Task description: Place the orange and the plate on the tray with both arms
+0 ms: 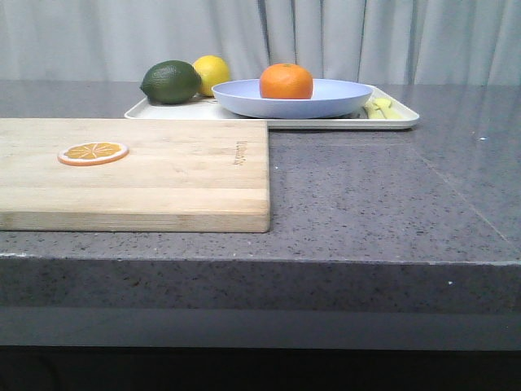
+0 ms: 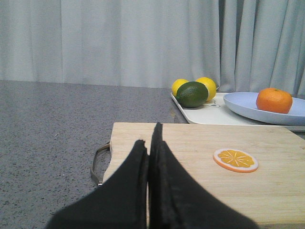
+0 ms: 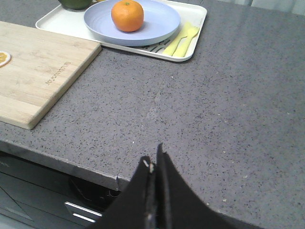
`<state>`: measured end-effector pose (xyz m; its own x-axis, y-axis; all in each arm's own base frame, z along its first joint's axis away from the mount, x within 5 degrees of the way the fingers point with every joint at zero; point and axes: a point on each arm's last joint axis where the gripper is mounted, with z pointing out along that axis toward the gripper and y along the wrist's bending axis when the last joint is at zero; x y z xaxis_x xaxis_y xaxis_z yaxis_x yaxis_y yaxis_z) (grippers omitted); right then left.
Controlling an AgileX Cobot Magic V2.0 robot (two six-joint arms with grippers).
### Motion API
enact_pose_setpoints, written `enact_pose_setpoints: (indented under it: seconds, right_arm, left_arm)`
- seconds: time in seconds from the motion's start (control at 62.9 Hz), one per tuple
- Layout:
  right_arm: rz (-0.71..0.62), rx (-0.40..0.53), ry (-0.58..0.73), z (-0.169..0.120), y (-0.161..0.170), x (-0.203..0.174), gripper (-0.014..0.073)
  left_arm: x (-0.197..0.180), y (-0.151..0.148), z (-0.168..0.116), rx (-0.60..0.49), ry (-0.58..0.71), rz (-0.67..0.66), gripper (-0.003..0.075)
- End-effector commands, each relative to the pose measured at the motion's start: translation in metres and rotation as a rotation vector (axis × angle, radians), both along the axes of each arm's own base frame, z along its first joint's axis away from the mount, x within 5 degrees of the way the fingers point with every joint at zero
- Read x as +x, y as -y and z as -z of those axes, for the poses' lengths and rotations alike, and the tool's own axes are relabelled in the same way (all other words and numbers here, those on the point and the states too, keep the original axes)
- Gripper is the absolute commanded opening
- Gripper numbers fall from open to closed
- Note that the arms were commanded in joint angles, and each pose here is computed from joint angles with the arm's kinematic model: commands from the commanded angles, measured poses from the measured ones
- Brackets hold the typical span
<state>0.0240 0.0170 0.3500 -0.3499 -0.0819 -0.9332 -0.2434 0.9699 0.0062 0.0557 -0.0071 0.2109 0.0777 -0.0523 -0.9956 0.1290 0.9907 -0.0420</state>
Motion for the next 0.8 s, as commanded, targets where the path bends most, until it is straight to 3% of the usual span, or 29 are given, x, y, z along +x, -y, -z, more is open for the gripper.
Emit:
enact_pose_setpoints:
  seconds: [0.0, 0.207, 0.413, 0.588, 0.779]
  right_arm:
    - [0.016, 0.007, 0.089, -0.013, 0.001, 0.003, -0.0066]
    - [0.121, -0.035, 0.156, 0.015, 0.008, 0.013, -0.0066]
    - [0.202, -0.003, 0.381, 0.075, 0.014, 0.024, -0.0066]
    - [0.228, 0.003, 0.432, 0.119, 0.016, 0.030, -0.0066]
    - [0.240, 0.008, 0.486, 0.136, 0.017, 0.030, -0.0066]
  left_arm:
    - [-0.001, -0.001, 0.000, -0.025, 0.077, -0.008, -0.0020]
    - [-0.001, -0.001, 0.000, -0.025, 0.077, -0.008, -0.0020]
    - [-0.001, -0.001, 0.000, -0.025, 0.077, -0.008, -0.0020]
    - [-0.001, -0.001, 0.000, -0.025, 0.077, -0.008, -0.0020]
    - [-0.001, -0.001, 0.000, -0.024, 0.075, -0.008, -0.0020]
